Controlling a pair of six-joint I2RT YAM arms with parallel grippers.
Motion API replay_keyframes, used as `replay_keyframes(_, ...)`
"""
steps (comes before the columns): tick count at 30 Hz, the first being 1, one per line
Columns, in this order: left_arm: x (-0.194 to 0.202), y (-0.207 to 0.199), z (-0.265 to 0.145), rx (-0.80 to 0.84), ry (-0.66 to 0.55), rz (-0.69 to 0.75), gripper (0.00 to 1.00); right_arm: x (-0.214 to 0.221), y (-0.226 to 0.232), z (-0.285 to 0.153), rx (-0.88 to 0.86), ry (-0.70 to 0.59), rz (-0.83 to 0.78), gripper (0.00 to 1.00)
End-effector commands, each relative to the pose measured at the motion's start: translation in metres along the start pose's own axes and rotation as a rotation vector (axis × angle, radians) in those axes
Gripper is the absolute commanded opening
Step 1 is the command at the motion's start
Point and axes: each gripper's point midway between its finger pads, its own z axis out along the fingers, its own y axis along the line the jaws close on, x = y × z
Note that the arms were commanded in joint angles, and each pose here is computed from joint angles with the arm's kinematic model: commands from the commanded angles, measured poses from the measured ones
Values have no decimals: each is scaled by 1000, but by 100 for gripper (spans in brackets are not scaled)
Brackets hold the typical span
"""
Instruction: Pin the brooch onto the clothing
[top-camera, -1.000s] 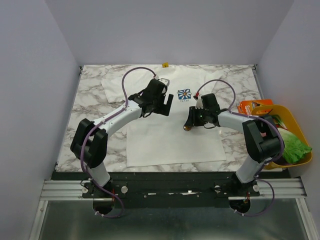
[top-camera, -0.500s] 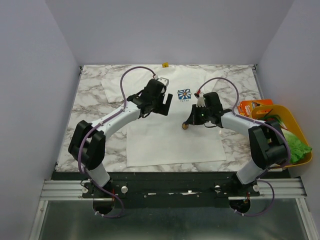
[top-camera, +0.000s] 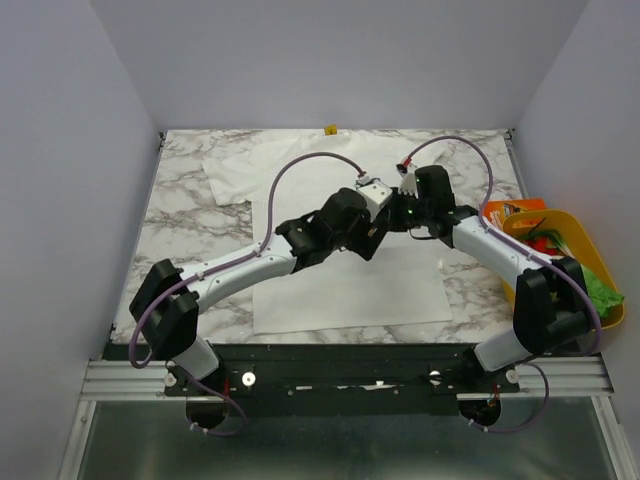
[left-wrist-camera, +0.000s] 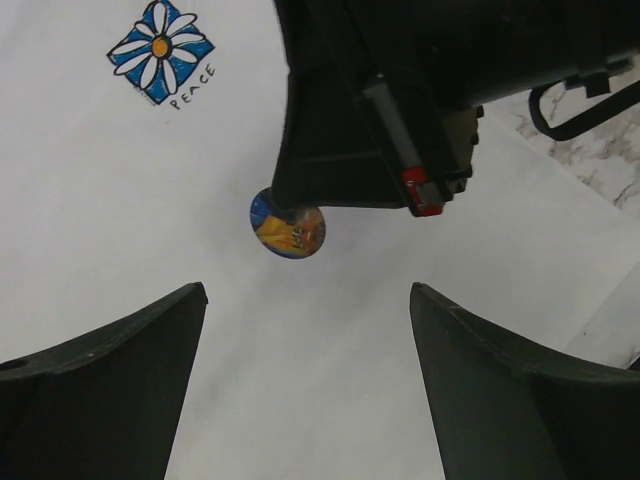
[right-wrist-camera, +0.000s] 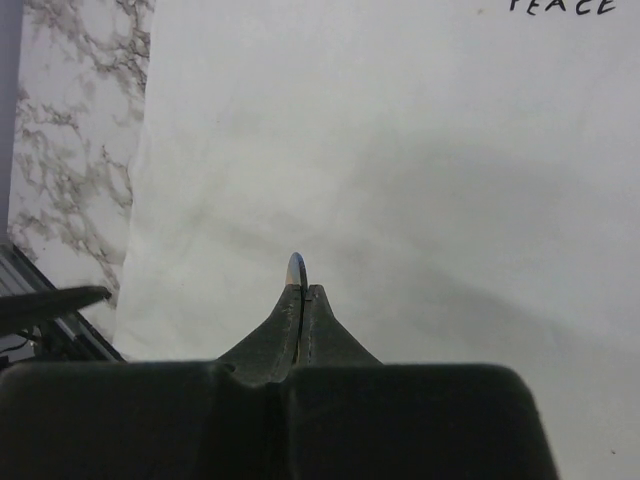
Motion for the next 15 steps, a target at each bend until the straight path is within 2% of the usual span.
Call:
replay_keyframes(1, -9, -14, 10, -66, -46, 83, 90, -9, 12, -13, 5, -15, 45, 1)
replay_keyframes(7, -3, -30, 27, -106, -21, 152, 86, -10, 19, -18, -19, -14, 65, 1)
replay_keyframes(11, 1, -15, 38, -226, -2, 189, 83, -11, 24, -24, -34, -22, 57, 1)
replay_keyframes(15, 5, -11, 43, -257, 0, 194, 78, -10, 27, -26, -48, -19, 66, 0)
